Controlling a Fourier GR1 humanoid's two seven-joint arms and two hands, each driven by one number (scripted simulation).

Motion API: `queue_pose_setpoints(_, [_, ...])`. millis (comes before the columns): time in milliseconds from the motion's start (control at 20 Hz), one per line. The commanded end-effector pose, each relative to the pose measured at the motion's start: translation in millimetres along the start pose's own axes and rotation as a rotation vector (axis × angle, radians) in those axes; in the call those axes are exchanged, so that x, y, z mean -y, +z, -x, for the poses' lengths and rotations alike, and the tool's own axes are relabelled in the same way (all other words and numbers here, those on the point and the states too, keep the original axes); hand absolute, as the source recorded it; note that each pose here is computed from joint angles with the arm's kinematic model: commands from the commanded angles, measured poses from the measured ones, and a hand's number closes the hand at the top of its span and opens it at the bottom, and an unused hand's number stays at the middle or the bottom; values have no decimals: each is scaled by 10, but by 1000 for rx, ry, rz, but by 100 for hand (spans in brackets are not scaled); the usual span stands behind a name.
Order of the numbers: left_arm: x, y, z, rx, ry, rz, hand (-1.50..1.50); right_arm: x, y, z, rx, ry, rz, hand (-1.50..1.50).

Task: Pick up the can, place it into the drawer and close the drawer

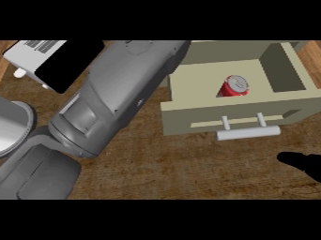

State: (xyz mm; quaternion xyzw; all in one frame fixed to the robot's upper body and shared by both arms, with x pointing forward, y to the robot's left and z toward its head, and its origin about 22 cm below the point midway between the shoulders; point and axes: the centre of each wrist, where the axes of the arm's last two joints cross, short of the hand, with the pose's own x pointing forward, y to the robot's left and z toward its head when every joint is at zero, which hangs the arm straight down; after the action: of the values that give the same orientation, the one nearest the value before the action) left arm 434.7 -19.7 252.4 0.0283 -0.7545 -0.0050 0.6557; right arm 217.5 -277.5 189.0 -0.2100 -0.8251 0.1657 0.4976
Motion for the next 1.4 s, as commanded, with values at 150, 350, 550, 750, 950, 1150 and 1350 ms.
queue_pose_setpoints(150, [-25, 1, 88, 26, 29, -37, -150, -336, -273, 126, 52, 233, -73, -150])
queue_pose_setpoints(350, [45, 11, -94, 24, 22, -12, -150, -546, -359, 325, 49, 334, -123, -150])
queue_pose_setpoints(550, [15, -12, -30, 10, -18, -3, -150, -810, -498, 390, 53, 436, -152, -150])
queue_pose_setpoints(750, [-73, -50, -6, 6, 0, 24, -150, -1021, -529, 800, 22, 548, -190, -150])
queue_pose_setpoints(950, [-140, -83, -60, 20, 38, 9, -150, -1330, -711, 945, 54, 605, -200, -150])
queue_pose_setpoints(1150, [-354, -182, -99, 16, 6, 5, -150, -1590, -846, 1114, 41, 627, -196, -150])
queue_pose_setpoints(1350, [-442, -191, -75, 18, 14, -34, -150, -1665, -981, 1252, 42, 651, -153, -150])
